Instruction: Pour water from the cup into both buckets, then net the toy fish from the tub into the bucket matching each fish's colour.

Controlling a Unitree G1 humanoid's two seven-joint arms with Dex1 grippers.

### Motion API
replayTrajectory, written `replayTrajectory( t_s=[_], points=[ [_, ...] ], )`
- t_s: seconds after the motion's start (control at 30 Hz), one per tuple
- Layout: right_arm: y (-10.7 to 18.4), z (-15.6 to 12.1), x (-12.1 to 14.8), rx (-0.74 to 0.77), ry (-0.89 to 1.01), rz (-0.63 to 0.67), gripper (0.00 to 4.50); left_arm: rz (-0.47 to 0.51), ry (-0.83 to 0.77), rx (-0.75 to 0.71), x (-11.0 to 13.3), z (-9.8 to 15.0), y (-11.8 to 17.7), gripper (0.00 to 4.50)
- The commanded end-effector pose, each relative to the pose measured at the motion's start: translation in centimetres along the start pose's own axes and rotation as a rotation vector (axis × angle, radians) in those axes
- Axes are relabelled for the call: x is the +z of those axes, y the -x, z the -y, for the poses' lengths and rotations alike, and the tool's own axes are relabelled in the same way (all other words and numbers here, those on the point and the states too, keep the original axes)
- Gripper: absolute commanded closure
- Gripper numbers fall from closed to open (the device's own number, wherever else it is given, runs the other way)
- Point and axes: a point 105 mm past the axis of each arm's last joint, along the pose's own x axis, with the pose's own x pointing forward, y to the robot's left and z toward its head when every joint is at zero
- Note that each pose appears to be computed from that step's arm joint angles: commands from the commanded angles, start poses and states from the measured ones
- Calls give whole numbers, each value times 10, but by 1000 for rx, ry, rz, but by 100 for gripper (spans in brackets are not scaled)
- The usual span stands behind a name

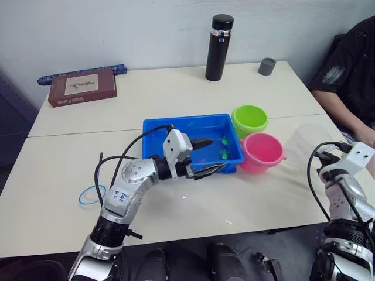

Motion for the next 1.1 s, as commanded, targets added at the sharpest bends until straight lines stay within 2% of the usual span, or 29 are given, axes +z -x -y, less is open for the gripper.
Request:
replayTrajectory(
  t_s=[0.03, 0.5, 0.6, 0.67, 1.1],
  points=[
    [-2, -7, 17, 14, 15, 66, 444, 40, -41, 4, 12, 2, 2, 68],
    [-2, -9, 13, 17, 62, 59, 444, 38, -40, 18, 11, 1, 3, 68],
    [-2, -10, 12, 19, 69, 57, 355, 38, -41, 21, 11, 1, 3, 68],
    [-2, -10, 11, 20, 75, 55, 263, 39, -40, 22, 11, 1, 3, 68],
    [2, -10, 13, 24, 96, 58, 263, 41, -42, 24, 11, -1, 2, 68]
  ],
)
